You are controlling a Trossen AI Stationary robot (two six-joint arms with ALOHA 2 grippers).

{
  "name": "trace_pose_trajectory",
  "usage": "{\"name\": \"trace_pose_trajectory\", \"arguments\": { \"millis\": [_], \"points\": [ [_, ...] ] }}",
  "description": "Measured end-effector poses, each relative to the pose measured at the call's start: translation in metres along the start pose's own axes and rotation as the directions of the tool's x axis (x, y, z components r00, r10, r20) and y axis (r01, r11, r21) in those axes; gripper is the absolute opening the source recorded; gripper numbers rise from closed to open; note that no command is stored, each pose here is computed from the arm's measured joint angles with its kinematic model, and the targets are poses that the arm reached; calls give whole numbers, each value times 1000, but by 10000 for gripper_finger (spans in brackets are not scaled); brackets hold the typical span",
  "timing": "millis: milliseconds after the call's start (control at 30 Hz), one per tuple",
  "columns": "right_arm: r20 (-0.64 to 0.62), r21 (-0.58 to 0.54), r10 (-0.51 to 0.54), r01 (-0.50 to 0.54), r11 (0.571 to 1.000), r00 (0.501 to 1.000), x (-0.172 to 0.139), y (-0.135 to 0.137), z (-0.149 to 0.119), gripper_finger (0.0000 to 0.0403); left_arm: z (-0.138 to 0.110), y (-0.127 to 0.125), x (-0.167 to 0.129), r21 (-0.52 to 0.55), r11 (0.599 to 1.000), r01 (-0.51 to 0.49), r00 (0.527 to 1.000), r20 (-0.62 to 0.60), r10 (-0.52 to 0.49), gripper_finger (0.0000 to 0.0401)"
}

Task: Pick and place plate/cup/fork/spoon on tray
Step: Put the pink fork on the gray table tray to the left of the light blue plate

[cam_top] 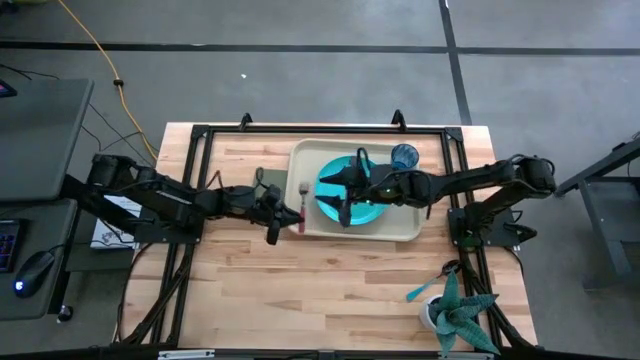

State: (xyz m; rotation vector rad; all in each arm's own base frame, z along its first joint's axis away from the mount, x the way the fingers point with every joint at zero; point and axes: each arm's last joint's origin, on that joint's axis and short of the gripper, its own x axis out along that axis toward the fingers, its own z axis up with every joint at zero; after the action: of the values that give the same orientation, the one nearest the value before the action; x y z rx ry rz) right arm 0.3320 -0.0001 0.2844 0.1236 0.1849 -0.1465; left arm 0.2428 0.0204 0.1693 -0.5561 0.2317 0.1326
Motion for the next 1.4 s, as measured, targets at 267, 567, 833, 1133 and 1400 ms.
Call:
{"name": "trace_pose_trajectory", "arguments": {
  "millis": [267,567,833,1133,1400],
  "points": [
    [8,-2,6,-6,1000,1000,-26,3,17,233,-7,36,-24,-199,971,-133,986,71,149,0],
    [-27,-5,8,-8,1000,1000,-26,5,13,233,-2,80,17,-372,887,-272,958,-188,215,0],
    [-46,6,5,-5,1000,999,-26,4,11,233,1,110,24,-496,794,-352,936,-204,287,0],
    [-47,25,6,-5,1000,999,-26,4,11,233,2,117,39,-519,774,-363,932,-217,291,0],
    [-49,28,6,-5,1000,999,-26,4,10,233,3,119,41,-506,759,-411,911,-247,329,0]
  ]
}}
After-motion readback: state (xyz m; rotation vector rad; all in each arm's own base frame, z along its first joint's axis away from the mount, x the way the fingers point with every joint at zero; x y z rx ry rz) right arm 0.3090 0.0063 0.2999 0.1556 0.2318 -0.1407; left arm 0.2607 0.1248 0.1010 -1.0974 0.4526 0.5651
